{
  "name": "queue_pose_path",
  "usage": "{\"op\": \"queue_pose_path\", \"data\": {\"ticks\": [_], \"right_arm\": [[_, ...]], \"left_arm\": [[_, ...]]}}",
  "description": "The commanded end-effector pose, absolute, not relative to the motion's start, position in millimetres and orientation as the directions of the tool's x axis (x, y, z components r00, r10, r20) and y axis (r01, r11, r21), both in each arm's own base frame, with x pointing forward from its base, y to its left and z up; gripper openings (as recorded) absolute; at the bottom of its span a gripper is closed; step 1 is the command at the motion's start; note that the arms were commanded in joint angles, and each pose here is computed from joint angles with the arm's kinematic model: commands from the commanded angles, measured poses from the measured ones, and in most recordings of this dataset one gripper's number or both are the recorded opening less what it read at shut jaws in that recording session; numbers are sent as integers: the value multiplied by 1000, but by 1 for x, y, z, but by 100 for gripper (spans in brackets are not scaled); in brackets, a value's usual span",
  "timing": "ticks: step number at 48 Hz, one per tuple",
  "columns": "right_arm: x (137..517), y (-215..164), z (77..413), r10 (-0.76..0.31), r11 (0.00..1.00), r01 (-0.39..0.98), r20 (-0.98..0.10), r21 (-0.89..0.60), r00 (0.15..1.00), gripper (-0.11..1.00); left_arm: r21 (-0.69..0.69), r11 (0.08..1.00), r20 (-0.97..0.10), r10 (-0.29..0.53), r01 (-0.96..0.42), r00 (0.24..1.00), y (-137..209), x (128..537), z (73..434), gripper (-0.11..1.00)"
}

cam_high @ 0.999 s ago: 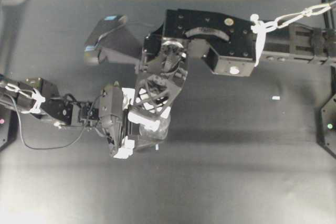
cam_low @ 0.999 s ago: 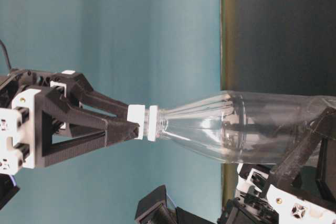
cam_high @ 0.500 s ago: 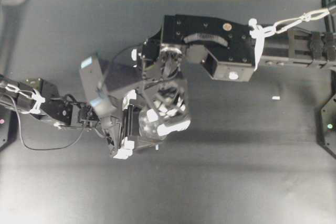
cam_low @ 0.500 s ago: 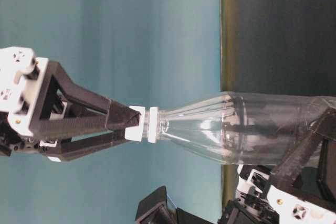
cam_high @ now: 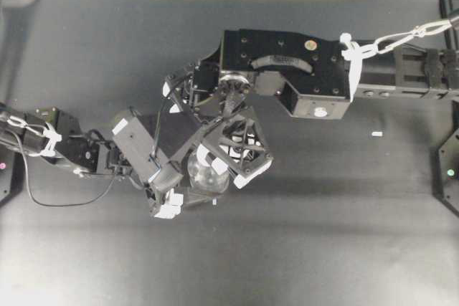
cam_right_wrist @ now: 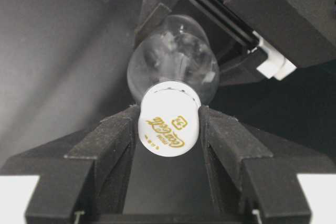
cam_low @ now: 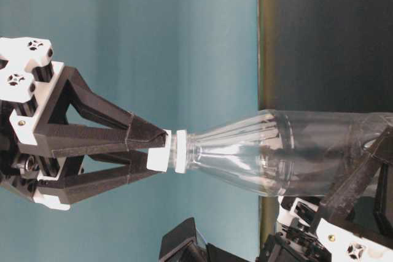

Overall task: Open the bottle cap by holding the bottle with the left arm and twisting the cap with the right arm.
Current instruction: 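Open the right gripper and pull it away from the cap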

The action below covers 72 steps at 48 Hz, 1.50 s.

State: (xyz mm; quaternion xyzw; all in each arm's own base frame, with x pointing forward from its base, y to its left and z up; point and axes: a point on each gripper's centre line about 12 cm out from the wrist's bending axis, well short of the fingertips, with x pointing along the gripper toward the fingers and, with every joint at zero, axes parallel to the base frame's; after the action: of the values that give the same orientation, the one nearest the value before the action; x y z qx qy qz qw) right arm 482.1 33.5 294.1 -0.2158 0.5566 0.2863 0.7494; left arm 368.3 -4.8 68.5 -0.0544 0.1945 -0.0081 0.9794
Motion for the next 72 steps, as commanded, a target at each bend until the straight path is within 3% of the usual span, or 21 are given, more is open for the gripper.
{"op": "queue_pose_path", "data": {"ticks": [1, 29, 37, 40, 52, 72], "right_arm": [[479, 48, 298, 199, 719, -695, -954, -13, 223, 36], [476, 38, 300, 135, 815, -576, -951, -53, 278, 37], [473, 36, 307, 116, 847, -527, -945, -67, 306, 76], [471, 35, 309, 102, 857, -509, -942, -79, 319, 84], [448, 31, 335, 65, 896, -434, -937, -97, 344, 82], [391, 35, 375, 80, 964, -260, -868, -58, 491, 82]], "left_arm": [[-117, 993, -367, -31, -13, 930, -3, 372, 71, 88], [-115, 993, -372, -31, -13, 928, -3, 371, 70, 88], [-116, 993, -373, -30, -15, 927, -3, 371, 69, 88], [-115, 993, -374, -31, -14, 927, -3, 371, 69, 88], [-115, 993, -373, -32, -12, 927, -3, 371, 70, 88], [-113, 993, -414, -35, -13, 910, -5, 370, 65, 88]]}}
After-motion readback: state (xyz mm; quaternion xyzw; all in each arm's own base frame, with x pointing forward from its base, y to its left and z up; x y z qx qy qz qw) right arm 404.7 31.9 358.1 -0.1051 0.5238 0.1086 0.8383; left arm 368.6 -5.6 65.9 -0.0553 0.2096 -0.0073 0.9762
